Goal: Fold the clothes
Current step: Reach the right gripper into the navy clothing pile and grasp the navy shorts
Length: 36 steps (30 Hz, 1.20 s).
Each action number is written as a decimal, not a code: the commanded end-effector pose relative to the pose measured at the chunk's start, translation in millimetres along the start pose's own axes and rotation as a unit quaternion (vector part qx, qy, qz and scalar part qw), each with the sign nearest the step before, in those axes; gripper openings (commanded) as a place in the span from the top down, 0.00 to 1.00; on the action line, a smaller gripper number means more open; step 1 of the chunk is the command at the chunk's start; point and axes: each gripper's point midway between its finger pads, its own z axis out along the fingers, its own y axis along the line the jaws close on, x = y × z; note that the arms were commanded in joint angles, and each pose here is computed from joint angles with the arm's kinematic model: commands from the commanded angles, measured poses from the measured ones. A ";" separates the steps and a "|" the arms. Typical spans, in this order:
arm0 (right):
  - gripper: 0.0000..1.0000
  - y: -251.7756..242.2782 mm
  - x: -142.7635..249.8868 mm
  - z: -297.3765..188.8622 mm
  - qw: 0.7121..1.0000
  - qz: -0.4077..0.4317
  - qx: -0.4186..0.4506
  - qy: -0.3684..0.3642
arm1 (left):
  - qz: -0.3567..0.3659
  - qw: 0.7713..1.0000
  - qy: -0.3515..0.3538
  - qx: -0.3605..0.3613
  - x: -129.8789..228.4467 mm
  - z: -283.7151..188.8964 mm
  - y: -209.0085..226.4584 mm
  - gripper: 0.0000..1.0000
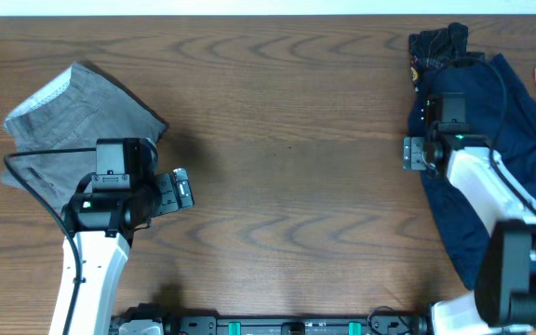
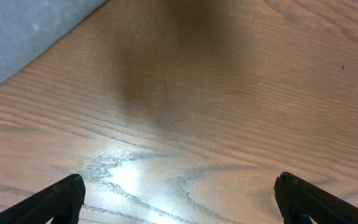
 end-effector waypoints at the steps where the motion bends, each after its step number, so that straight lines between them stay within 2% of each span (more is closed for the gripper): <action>1: 0.13 -2.2 -3.3 14.6 1.000 0.006 0.018 0.001 | -0.002 1.000 -0.003 0.007 -4.9 -2.6 -2.9 0.02; 3: 0.14 0.6 -0.6 24.4 1.000 0.004 0.019 0.007 | -0.002 1.000 -0.003 0.006 -5.0 -2.5 -2.7 0.02; 5: 0.20 3.1 3.8 34.0 1.000 0.002 0.019 0.016 | -0.002 1.000 -0.003 0.007 -5.0 -2.5 -2.9 0.02; 10: 0.44 6.5 12.4 47.4 0.999 -0.003 0.020 0.033 | -0.002 1.000 -0.003 0.006 -5.1 -2.5 -2.7 0.02; 11: 0.57 6.6 12.5 47.5 0.999 -0.003 0.020 0.033 | -0.002 1.000 -0.003 0.006 -5.0 -2.5 -2.8 0.02; 13: 0.96 5.3 10.4 45.8 0.999 -0.002 0.022 0.030 | -0.002 1.000 -0.003 0.006 -5.1 -2.5 -2.7 0.02; 14: 0.99 3.2 8.1 43.7 0.999 0.000 0.026 0.026 | -0.002 1.000 -0.003 0.006 -5.0 -2.5 -2.8 0.02; 19: 0.99 -15.2 -24.0 9.4 0.999 0.015 0.048 -0.017 | -0.002 1.000 -0.003 0.006 -5.1 -2.5 -2.7 0.02; 24: 0.99 -50.0 -91.9 -76.3 0.990 0.063 0.045 -0.120 | -0.002 1.000 -0.005 0.007 -5.9 -2.5 -2.9 0.02; 27: 0.99 -55.1 -120.9 -133.6 0.981 0.078 -0.003 -0.179 | -0.002 1.000 -0.005 0.007 -5.9 -2.5 -2.9 0.02; 31: 0.99 -34.2 -133.0 -186.8 0.965 0.067 -0.104 -0.230 | -0.002 1.000 -0.005 0.007 -5.9 -2.5 -2.9 0.02; 36: 0.99 -45.7 -148.9 -235.5 0.943 0.075 -0.110 -0.306 | -0.002 1.000 -0.005 0.007 -5.9 -2.5 -2.9 0.02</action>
